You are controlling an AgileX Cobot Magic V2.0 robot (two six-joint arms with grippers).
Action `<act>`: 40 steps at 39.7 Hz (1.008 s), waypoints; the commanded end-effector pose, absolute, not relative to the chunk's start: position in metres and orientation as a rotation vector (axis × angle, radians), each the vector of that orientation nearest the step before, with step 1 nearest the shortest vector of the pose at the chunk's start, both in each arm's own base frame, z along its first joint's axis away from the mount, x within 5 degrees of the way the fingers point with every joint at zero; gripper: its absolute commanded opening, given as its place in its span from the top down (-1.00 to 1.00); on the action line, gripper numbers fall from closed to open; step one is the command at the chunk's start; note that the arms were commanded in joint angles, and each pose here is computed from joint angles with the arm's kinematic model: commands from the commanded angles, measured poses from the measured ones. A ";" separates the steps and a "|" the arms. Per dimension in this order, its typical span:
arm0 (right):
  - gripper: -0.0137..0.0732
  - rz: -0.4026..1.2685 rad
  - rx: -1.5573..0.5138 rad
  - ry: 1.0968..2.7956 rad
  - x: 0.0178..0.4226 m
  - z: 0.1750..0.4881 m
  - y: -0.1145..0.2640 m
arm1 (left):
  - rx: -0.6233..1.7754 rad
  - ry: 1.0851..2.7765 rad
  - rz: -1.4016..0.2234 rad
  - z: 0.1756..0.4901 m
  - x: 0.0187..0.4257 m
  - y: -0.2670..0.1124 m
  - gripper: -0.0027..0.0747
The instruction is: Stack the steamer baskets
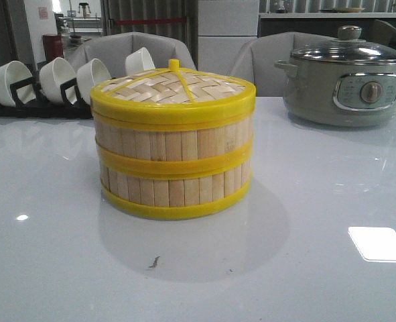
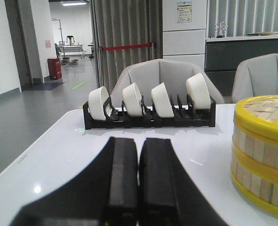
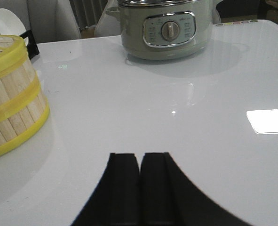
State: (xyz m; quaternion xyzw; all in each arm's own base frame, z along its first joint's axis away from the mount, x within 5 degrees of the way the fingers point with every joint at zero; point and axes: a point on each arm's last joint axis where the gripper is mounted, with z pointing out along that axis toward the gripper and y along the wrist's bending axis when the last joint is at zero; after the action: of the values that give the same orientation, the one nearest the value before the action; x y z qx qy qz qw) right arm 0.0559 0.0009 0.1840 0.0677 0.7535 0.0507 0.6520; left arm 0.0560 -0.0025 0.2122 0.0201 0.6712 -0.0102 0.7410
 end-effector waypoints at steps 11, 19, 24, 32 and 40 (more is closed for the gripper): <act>0.62 0.052 0.140 1.511 0.055 0.205 -0.003 | 0.039 1.368 -0.028 0.221 0.054 -0.003 0.71; 0.62 0.041 0.124 1.476 0.054 0.208 -0.003 | 0.039 1.368 -0.028 0.221 0.054 -0.003 0.71; 0.62 0.037 0.124 1.490 0.054 0.207 -0.003 | 0.039 1.368 -0.028 0.221 0.054 -0.003 0.71; 0.62 0.036 0.125 1.498 0.054 0.206 -0.003 | 0.039 1.368 -0.028 0.221 0.054 -0.003 0.71; 0.62 0.036 0.125 1.498 0.054 0.206 -0.003 | 0.039 1.368 -0.028 0.221 0.054 -0.003 0.71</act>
State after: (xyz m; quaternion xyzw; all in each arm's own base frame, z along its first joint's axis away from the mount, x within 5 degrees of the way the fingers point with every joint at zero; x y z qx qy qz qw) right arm 0.0566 -0.0037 0.1925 0.0661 0.7221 0.0196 0.6884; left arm 0.0560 -0.0025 0.2122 0.0203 0.6712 -0.0099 0.7410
